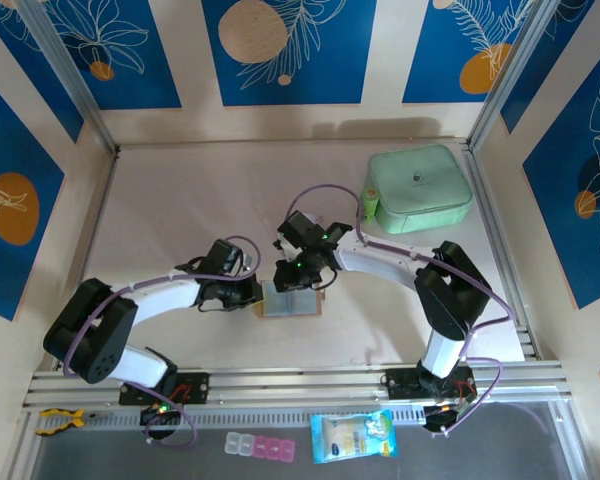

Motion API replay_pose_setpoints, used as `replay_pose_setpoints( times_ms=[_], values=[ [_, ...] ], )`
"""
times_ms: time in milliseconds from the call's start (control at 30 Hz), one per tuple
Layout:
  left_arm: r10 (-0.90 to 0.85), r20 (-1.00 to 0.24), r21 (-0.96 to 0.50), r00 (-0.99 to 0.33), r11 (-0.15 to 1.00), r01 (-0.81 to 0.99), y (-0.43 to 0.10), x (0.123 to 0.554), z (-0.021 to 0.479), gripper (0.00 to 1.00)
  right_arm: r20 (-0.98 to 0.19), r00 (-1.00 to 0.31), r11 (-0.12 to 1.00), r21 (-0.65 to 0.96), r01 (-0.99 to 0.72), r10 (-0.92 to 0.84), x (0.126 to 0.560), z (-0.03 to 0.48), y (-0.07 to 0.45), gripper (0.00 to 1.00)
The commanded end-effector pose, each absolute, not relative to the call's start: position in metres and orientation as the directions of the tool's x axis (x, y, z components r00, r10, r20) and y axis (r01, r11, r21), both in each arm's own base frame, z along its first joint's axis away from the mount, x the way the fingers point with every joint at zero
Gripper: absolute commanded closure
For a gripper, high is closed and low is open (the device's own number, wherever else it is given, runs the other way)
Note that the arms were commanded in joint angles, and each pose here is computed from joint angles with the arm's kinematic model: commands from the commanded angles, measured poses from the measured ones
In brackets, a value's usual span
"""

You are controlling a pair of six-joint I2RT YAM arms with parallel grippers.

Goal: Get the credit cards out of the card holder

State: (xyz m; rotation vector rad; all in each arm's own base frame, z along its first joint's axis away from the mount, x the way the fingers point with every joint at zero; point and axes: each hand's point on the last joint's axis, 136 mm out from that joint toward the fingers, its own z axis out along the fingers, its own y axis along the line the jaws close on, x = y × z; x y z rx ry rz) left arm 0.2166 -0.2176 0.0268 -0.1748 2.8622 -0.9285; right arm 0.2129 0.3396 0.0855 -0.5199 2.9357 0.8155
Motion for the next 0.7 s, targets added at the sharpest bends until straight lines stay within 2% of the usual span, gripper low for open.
replay_pose_setpoints(
  times_ms=[0,500,667],
  values=[
    [-0.137,-0.081,-0.589,-0.987,0.806,-0.063,-0.217,0.211,0.024,0.93,-0.087,-0.955,0.803,0.523,-0.285,-0.283,0.206,0.077,0.343,0.82],
    [-0.141,-0.085,-0.574,-0.986,0.816,-0.067,-0.212,0.207,0.021,0.94,0.000,-0.969,0.815,0.541,-0.208,-0.248,0.199,0.055,0.347,0.77],
    [-0.138,-0.078,-0.565,-0.987,0.822,-0.070,-0.210,0.206,0.017,0.94,0.019,-0.972,0.806,0.562,-0.184,-0.236,0.198,0.050,0.350,0.71]
  ],
)
